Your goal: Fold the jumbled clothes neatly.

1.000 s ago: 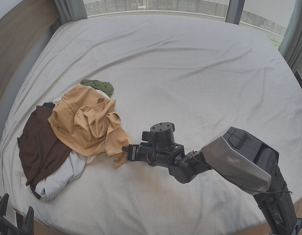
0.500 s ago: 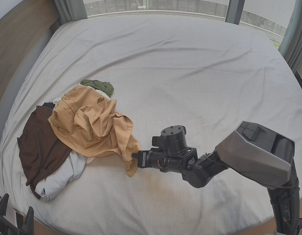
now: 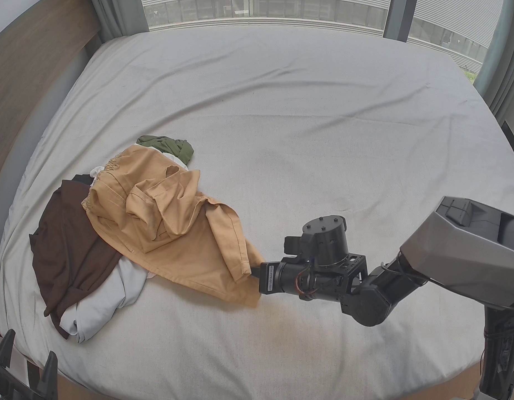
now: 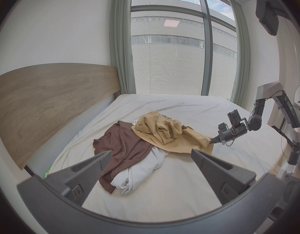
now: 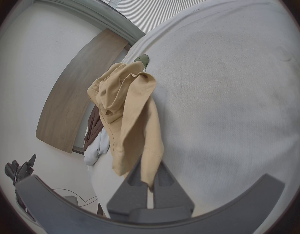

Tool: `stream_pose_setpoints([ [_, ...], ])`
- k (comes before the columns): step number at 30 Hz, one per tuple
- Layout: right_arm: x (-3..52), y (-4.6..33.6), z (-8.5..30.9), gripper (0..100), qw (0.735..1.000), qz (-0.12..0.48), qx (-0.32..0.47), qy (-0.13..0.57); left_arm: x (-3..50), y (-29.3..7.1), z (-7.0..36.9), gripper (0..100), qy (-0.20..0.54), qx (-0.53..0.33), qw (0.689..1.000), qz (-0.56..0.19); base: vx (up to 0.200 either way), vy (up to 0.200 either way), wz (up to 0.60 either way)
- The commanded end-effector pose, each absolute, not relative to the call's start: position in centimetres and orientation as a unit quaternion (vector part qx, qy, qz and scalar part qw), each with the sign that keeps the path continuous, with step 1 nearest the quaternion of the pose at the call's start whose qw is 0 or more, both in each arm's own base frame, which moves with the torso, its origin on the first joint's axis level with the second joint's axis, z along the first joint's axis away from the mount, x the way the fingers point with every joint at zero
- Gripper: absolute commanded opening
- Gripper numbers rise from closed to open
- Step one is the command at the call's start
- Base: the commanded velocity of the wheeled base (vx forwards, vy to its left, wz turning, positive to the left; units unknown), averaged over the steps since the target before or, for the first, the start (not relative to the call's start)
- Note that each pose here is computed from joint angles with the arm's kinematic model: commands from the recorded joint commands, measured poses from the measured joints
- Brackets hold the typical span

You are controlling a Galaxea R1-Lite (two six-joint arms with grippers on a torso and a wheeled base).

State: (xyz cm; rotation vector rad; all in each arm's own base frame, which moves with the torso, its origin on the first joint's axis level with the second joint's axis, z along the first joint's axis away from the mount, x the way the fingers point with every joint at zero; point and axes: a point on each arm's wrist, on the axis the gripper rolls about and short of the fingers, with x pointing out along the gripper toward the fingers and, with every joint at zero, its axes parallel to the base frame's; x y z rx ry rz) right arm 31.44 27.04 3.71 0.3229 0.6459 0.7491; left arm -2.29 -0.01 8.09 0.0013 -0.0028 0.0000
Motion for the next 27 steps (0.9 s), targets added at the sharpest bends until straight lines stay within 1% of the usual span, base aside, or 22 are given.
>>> stream_pose_setpoints([
  [1, 29.8, 26.2, 3.8, 0, 0.865, 0.359, 0.149, 0.317, -2.3, 0.0, 7.6, 100, -0.001, 0.001, 1.0, 0.0, 0.0, 0.0, 0.0],
  [19, 27.3, 21.1, 2.7, 0, 0.874, 0.327, 0.138, 0.332, -2.3, 0.0, 7.6, 100, -0.001, 0.001, 1.0, 0.0, 0.0, 0.0, 0.0],
  [27, 26.1, 19.2, 3.2, 0, 0.877, 0.315, 0.131, 0.34, -2.3, 0.0, 7.6, 100, -0.001, 0.001, 1.0, 0.0, 0.0, 0.0, 0.0],
])
